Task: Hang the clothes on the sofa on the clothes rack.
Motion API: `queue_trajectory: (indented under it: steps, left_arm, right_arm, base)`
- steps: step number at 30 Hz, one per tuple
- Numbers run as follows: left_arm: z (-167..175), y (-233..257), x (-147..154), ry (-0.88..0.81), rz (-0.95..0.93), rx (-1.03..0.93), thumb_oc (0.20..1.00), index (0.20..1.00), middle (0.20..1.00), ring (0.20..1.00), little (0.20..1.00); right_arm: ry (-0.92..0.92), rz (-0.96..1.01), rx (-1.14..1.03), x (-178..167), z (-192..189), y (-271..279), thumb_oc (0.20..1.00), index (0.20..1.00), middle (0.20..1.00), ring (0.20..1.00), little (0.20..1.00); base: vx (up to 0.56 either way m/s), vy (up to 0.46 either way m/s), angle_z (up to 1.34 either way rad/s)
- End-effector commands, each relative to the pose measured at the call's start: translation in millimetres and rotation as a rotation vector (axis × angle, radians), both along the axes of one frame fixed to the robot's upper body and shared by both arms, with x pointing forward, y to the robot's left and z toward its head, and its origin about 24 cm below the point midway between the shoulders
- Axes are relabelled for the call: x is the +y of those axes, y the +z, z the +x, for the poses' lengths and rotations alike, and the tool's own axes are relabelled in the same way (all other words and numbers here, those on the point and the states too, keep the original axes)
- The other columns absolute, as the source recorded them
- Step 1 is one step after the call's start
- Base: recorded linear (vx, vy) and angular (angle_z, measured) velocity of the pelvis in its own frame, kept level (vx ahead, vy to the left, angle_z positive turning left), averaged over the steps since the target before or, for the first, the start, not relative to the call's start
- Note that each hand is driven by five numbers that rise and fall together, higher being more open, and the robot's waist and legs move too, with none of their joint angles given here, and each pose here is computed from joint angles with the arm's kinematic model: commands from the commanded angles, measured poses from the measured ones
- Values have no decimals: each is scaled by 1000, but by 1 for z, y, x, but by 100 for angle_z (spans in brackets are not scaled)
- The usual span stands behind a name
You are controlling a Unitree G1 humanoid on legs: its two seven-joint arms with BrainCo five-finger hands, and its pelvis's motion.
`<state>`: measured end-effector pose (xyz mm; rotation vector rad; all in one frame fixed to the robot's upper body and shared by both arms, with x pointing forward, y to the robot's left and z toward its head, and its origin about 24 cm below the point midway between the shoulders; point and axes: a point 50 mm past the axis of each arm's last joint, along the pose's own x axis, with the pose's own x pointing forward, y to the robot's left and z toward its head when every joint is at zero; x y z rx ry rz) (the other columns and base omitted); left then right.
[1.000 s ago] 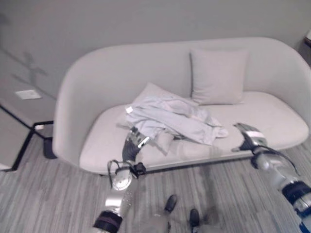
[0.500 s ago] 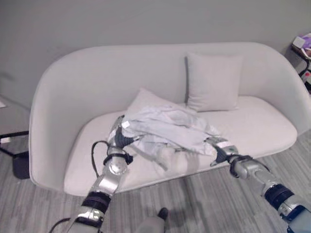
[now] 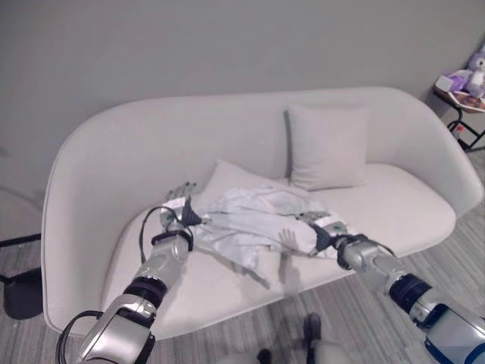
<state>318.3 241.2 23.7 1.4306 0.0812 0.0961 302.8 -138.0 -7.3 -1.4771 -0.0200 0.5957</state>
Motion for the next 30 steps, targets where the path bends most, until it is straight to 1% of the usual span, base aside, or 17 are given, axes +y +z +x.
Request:
queue_trajectory:
  steps: [1,2,6,13,16,19,20,22,23,24,26,27,29,30]
  left_arm:
    - [18,26,-9,-75,65,-88,1000,1000,1000,1000,1000]
    - [16,19,-17,-115,110,-64,1000,1000,1000,1000,1000]
    - [17,13,-29,-178,185,-43,1000,1000,1000,1000,1000]
    - [26,15,-37,-185,234,-68,1000,1000,1000,1000,1000]
    - [34,22,-45,-206,285,-94,1000,1000,1000,1000,1000]
    - [37,26,-47,-207,296,-112,1000,1000,1000,1000,1000]
    - [44,35,-49,-194,314,-159,1000,1000,1000,1000,1000]
    - [49,44,-51,-197,326,-191,1000,1000,1000,1000,1000]
    - [57,57,-55,-205,344,-234,1000,1000,1000,1000,1000]
    - [63,69,-59,-214,380,-278,1000,1000,1000,1000,1000]
    - [69,82,-61,-205,400,-323,1000,1000,1000,1000,1000]
    - [73,92,-60,-197,446,-358,1000,1000,1000,1000,1000]
    - [76,98,-61,-202,472,-376,1000,1000,1000,1000,1000]
    - [79,110,-61,-216,544,-419,1000,1000,1000,1000,1000]
  right_arm:
    - [24,6,-102,4,20,27,1000,1000,1000,1000,1000]
    - [28,3,-84,4,16,20,1000,1000,1000,1000,1000]
    - [26,11,-69,6,14,14,1000,1000,1000,1000,1000]
    - [1,25,-139,12,23,20,1000,1000,1000,1000,1000]
    - [20,58,-212,23,32,35,1000,1000,1000,1000,1000]
    - [23,63,-234,25,35,40,1000,1000,1000,1000,1000]
    - [10,102,-294,30,45,54,1000,1000,1000,1000,1000]
    - [-4,117,-318,30,50,60,1000,1000,1000,1000,1000]
    - [-36,125,-355,27,58,70,1000,1000,1000,1000,1000]
    - [-42,108,-406,25,67,82,1000,1000,1000,1000,1000]
    - [-60,88,-443,22,74,91,1000,1000,1000,1000,1000]
    - [-72,72,-479,19,79,99,1000,1000,1000,1000,1000]
    - [-79,72,-499,19,82,104,1000,1000,1000,1000,1000]
    - [-85,70,-532,18,85,110,1000,1000,1000,1000,1000]
  base:
    - [252,-142,39]
    - [223,-132,45]
    - [93,-63,38]
    - [12,12,3]
    - [-40,29,0]
    - [-92,28,-3]
    - [-130,44,1]
    - [-112,29,0]
    - [-95,11,10]
    - [-107,10,15]
    - [-35,-3,8]
    - [1,-11,14]
    - [26,-18,25]
    - [48,-22,19]
